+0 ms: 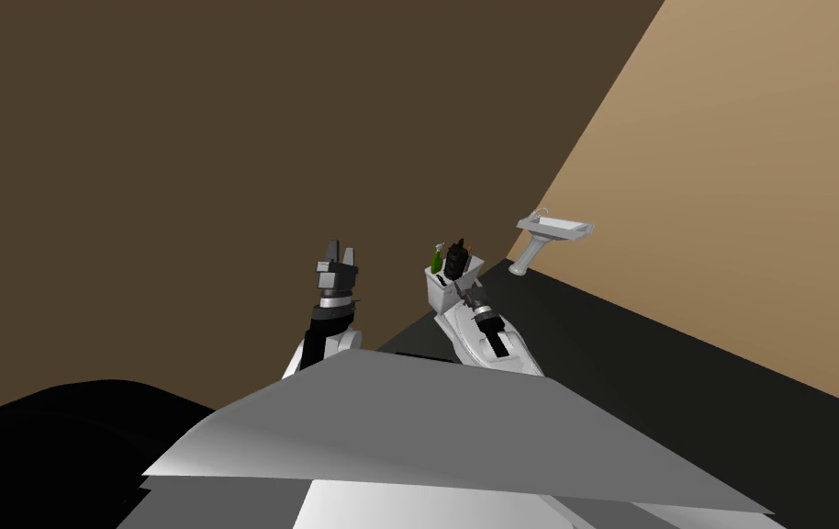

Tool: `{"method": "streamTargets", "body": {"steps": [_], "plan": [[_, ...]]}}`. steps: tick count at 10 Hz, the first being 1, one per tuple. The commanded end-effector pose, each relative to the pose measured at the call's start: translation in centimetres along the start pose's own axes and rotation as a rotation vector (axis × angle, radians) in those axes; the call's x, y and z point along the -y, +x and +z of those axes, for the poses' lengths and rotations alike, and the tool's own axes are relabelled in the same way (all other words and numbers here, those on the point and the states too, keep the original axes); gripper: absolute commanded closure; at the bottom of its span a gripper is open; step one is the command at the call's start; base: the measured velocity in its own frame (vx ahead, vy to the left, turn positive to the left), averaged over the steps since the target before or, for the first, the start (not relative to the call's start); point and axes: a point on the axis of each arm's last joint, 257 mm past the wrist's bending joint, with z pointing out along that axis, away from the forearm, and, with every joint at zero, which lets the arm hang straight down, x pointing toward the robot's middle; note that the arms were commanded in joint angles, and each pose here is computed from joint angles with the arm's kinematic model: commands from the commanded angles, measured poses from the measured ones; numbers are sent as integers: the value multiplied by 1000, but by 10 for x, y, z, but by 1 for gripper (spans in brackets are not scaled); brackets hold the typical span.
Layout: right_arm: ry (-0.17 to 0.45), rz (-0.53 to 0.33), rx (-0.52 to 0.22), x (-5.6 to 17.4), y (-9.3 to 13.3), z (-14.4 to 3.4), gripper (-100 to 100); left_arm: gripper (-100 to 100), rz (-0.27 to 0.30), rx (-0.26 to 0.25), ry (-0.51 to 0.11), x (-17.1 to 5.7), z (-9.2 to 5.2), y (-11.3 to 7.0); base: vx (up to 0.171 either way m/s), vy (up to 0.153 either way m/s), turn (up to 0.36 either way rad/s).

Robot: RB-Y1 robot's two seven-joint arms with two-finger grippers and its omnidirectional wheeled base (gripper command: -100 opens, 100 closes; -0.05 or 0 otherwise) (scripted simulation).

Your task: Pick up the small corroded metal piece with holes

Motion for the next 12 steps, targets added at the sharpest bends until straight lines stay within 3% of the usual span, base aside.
{"method": "streamTargets", "body": {"steps": [1, 2, 3, 5, 8, 10, 11, 12], "plan": [[-5, -93, -38, 1, 15, 3, -100, 0, 0, 0, 0, 0, 0, 0, -2, 4, 62], [-9, -150, -70, 2, 28, 5, -100, 0, 0, 0, 0, 0, 0, 0, -4, 12, 94], [-10, -172, -71, 1, 29, 5, -100, 0, 0, 0, 0, 0, 0, 0, -2, 11, 33], [-22, -309, -128, 5, 53, 10, -100, 0, 0, 0, 0, 0, 0, 0, 0, 19, 85], [-32, -400, -165, 8, 69, 11, -100, 0, 0, 0, 0, 0, 0, 0, 5, 22, 51], [-51, -539, -223, 14, 93, 13, -100, 0, 0, 0, 0, 0, 0, 0, 6, 29, 99], [-52, -548, -222, 14, 93, 13, -100, 0, 0, 0, 0, 0, 0, 0, 11, 26, 36], [-63, -618, -248, 18, 104, 14, -100, 0, 0, 0, 0, 0, 0, 0, 10, 25, 68]]}}
